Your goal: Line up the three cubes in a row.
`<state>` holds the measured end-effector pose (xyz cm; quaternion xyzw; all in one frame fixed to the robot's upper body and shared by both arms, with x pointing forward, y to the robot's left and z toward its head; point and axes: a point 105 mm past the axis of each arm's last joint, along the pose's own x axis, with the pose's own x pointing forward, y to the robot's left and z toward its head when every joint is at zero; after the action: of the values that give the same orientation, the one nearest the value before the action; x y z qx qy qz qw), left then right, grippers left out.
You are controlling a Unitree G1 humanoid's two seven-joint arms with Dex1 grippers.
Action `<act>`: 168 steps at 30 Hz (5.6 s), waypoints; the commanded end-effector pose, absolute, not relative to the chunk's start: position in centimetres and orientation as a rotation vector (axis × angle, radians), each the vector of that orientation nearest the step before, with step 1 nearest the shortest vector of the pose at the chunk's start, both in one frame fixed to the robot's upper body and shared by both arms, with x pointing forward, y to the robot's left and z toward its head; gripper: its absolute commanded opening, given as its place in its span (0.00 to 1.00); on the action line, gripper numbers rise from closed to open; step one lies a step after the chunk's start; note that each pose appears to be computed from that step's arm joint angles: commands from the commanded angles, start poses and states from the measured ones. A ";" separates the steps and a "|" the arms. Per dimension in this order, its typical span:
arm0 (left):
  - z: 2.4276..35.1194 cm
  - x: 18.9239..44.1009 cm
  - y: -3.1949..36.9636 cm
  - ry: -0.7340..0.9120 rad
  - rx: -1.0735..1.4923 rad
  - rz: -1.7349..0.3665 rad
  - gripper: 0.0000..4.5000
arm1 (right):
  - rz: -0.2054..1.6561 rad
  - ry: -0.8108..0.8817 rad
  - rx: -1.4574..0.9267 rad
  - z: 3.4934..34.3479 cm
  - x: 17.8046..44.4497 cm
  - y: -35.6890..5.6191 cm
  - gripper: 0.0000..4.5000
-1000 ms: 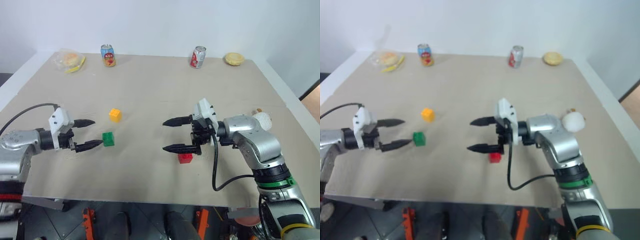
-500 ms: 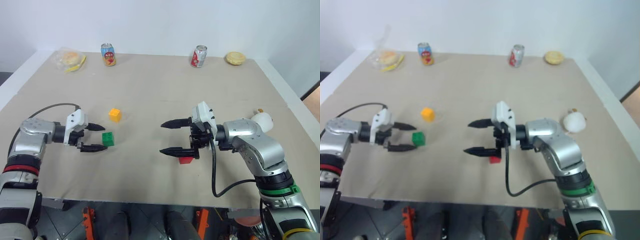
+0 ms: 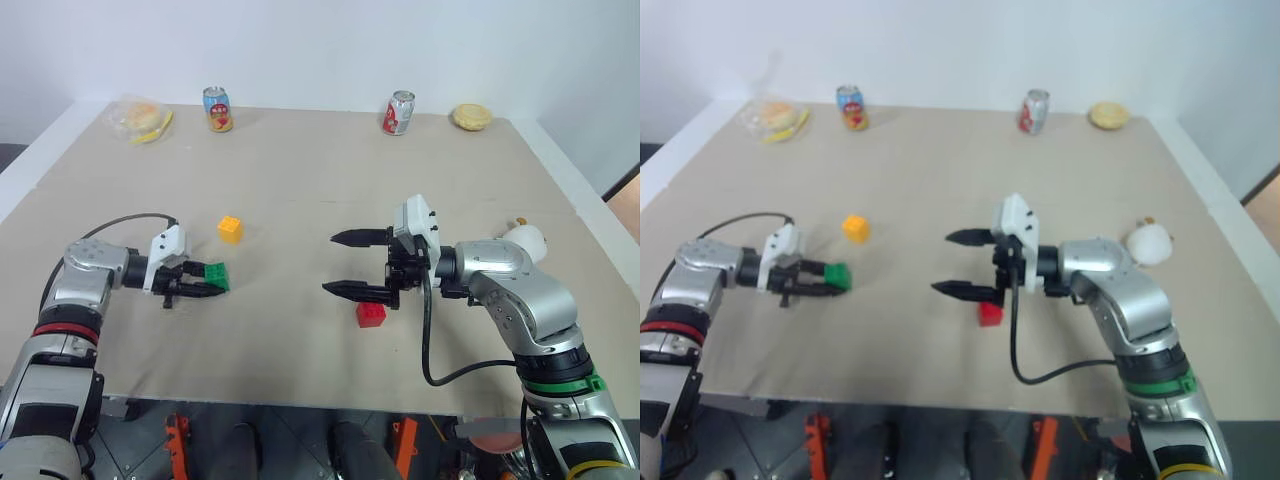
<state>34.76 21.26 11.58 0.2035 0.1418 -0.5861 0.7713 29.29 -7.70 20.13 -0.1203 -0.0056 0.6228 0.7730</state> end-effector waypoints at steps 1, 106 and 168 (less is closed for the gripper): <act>13.0 35.1 21.0 0.256 0.475 -1.283 0.29 | 1.334 -0.085 -0.263 21.5 29.2 -8.1 1.00; 14.9 40.1 14.7 -0.048 0.220 -0.740 0.30 | 1.137 -0.180 -0.224 24.5 31.2 -10.5 1.00; 25.0 32.5 11.1 -0.213 -0.010 -1.236 1.00 | 1.189 -0.085 -0.119 23.9 27.7 -12.8 1.00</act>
<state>31.80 10.41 23.10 0.0220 -0.0712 -0.6223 0.7793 27.81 -12.39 22.85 -0.0571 -0.0160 0.5791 0.8131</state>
